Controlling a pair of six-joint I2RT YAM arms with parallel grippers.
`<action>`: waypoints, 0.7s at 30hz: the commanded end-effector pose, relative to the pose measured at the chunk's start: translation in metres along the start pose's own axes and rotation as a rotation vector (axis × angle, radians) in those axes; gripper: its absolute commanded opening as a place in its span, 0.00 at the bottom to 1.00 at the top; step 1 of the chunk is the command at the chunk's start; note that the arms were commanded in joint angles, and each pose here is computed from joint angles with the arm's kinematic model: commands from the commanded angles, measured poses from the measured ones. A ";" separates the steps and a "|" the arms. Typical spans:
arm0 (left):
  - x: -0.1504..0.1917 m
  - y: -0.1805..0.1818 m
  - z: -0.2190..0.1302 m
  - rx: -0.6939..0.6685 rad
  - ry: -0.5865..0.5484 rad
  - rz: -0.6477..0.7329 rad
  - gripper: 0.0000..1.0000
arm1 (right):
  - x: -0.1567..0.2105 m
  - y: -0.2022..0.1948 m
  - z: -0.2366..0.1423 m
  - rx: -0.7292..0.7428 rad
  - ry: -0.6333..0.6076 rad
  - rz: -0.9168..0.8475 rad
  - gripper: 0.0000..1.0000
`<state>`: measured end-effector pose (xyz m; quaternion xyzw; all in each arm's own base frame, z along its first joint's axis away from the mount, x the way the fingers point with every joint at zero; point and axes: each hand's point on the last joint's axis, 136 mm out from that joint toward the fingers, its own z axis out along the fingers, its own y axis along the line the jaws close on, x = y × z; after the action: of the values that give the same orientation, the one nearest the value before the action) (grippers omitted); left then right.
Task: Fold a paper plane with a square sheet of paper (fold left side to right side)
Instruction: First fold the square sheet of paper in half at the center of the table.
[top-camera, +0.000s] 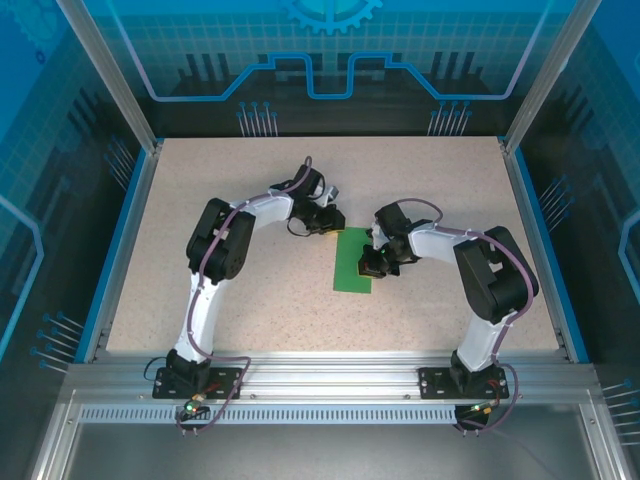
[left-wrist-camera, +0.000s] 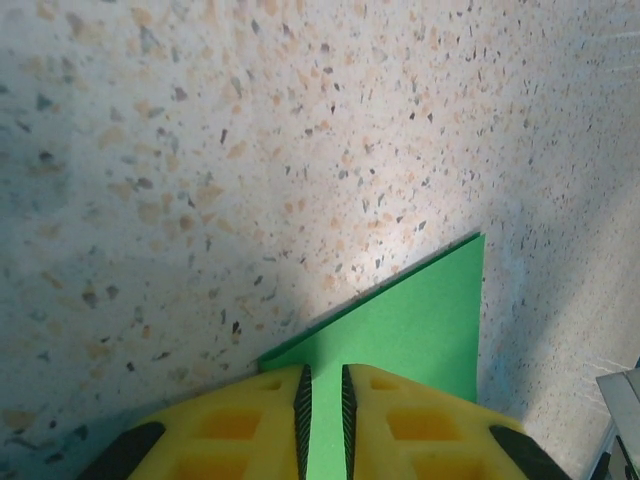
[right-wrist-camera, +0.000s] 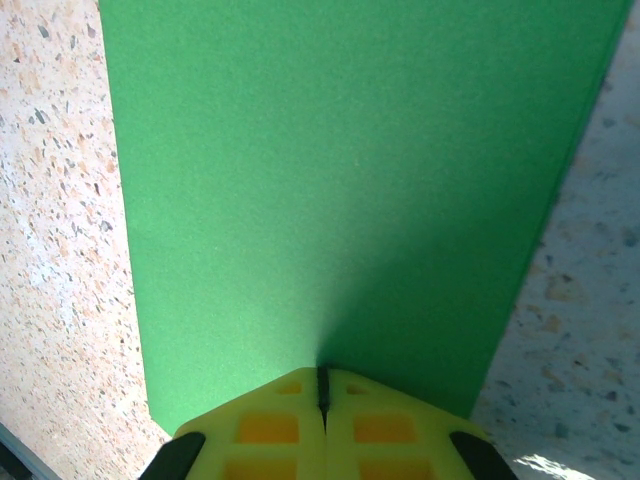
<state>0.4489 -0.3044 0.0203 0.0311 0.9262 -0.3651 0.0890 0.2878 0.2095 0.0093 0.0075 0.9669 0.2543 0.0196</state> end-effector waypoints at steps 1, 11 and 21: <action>-0.023 0.044 0.005 -0.121 -0.071 -0.038 0.20 | 0.040 -0.049 0.012 0.195 0.126 0.066 0.05; -0.040 0.043 -0.010 -0.132 -0.100 -0.028 0.22 | 0.035 -0.041 0.016 0.148 0.106 0.104 0.05; -0.059 0.017 -0.051 -0.097 -0.160 0.005 0.23 | 0.022 -0.026 0.018 0.071 0.051 0.133 0.05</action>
<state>0.5054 -0.2554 0.0295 -0.0166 0.9349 -0.3224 0.1474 0.2891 0.2116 0.0093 0.0365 0.9639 0.2632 0.0170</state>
